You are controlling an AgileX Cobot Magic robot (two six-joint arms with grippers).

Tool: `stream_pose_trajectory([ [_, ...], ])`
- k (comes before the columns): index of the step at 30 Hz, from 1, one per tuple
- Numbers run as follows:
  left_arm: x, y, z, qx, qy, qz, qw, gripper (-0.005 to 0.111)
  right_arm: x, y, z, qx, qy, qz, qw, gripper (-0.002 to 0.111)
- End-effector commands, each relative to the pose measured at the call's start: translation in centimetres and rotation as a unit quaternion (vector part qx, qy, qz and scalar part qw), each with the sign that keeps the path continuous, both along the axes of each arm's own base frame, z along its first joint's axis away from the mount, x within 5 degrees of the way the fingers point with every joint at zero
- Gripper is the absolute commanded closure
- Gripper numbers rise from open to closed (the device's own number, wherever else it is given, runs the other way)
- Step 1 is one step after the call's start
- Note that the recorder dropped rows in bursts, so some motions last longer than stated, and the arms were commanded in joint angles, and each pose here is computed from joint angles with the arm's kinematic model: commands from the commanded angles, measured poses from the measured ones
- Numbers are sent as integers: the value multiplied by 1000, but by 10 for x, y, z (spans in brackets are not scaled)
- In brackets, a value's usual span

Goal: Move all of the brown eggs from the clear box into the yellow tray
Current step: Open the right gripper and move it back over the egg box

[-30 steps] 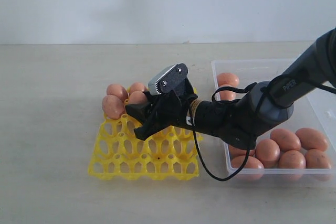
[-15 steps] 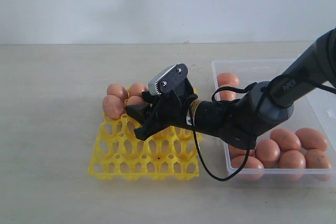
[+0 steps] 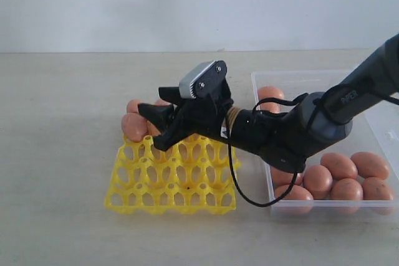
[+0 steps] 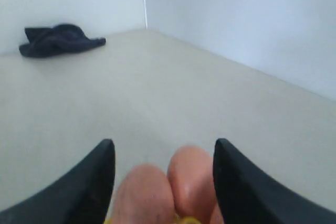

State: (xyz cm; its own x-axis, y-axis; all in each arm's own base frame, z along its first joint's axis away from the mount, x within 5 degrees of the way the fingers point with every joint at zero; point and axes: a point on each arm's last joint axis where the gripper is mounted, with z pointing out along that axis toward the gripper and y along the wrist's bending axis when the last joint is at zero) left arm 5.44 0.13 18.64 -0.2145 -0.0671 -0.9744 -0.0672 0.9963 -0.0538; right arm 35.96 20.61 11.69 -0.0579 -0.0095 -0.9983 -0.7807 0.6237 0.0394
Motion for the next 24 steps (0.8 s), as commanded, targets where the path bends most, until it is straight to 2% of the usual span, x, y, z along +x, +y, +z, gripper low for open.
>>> stream_pose_trajectory([
  [1, 0, 0, 0, 2, -3, 2, 1000, 103, -1, -4, 60, 48, -29, -6, 998, 77],
  [4, 0, 0, 0, 2, -3, 2, 1000, 103, 0, -18, 90, -4, 2, -57, 998, 109],
  [7, 0, 0, 0, 2, -3, 2, 1000, 103, 2, -50, 109, -110, 45, -143, 983, 108],
  [9, 0, 0, 0, 2, -3, 2, 1000, 103, -1, -82, 114, -201, 99, -210, 952, 108],
  [11, 0, 0, 0, 2, -3, 2, 1000, 103, -8, -121, 111, -282, 183, -280, 899, 108],
  [12, 0, 0, 0, 2, -3, 2, 1000, 103, -12, -137, 108, -302, 225, -309, 873, 108],
  [14, 0, 0, 0, 2, -3, 2, 1000, 103, -23, -167, 97, -339, 328, -360, 805, 108],
  [15, 0, 0, 0, 2, -3, 2, 1000, 103, -27, -177, 91, -348, 364, -368, 782, 108],
  [16, 0, 0, 0, 2, -3, 2, 1000, 103, -29, -180, 87, -348, 387, -360, 774, 108],
  [21, 0, 0, 0, 2, -3, 2, 1000, 103, -20, -158, 76, -303, 424, -247, 817, 105],
  [24, 0, 0, -1, 2, 1, 1, 1000, 103, -10, -148, 72, -278, 449, -207, 823, 83],
])
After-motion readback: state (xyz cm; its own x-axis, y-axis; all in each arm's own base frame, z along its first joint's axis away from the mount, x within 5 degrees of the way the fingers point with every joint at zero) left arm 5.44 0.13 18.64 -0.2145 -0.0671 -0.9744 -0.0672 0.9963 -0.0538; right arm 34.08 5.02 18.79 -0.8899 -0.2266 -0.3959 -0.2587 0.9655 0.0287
